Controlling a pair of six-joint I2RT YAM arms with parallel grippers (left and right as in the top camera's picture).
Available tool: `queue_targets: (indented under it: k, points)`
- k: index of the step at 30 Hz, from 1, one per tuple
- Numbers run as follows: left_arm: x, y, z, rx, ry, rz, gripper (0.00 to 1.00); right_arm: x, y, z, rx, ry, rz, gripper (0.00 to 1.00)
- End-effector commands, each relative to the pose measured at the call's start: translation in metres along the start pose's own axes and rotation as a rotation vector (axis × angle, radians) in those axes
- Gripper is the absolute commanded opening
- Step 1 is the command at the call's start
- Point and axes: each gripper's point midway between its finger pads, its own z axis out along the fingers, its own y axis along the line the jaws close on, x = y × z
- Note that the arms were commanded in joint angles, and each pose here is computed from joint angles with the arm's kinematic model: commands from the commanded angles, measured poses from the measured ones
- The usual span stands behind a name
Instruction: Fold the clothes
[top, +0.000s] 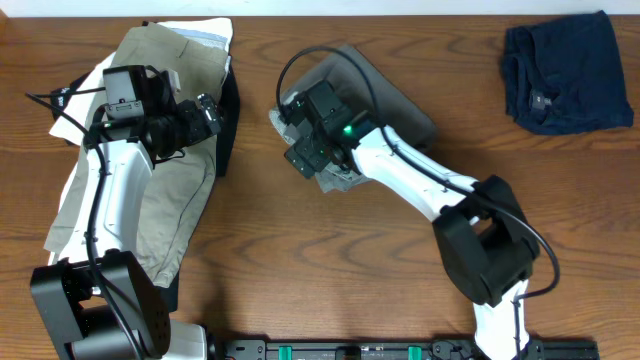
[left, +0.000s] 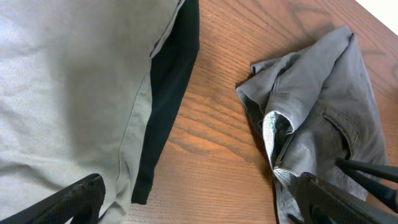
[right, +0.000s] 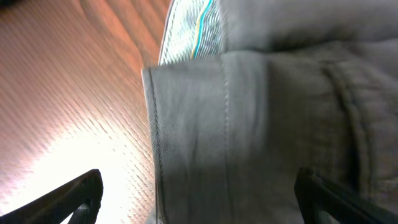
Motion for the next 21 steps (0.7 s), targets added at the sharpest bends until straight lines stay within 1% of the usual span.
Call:
queue_targets:
  k: [1, 7, 13, 16, 18, 19, 21]
  points:
    - [0.006, 0.004, 0.005, -0.002, 0.023, -0.010, 0.98, 0.015, 0.007, 0.016, 0.015, 0.055, -0.049, 0.96]
    - [0.006, 0.004, 0.005, -0.002, 0.024, -0.010, 0.98, 0.038, 0.003, 0.041, 0.093, 0.137, -0.073, 0.95]
    - [0.007, 0.005, 0.005, -0.003, 0.028, -0.012, 0.98, 0.054, 0.000, 0.063, 0.099, 0.176, -0.058, 0.89]
    - [0.008, 0.005, 0.005, -0.004, 0.031, -0.013, 0.98, 0.069, -0.008, 0.073, 0.151, 0.220, -0.041, 0.83]
    - [0.009, 0.005, 0.005, -0.005, 0.032, -0.014, 0.98, 0.079, -0.016, 0.078, 0.195, 0.252, -0.015, 0.77]
    - [0.009, 0.005, 0.005, -0.005, 0.033, -0.014, 0.98, 0.087, -0.024, 0.080, 0.234, 0.274, 0.011, 0.73]
    - [0.009, 0.005, 0.005, -0.005, 0.033, -0.014, 0.98, 0.095, -0.037, 0.080, 0.287, 0.296, 0.062, 0.69]
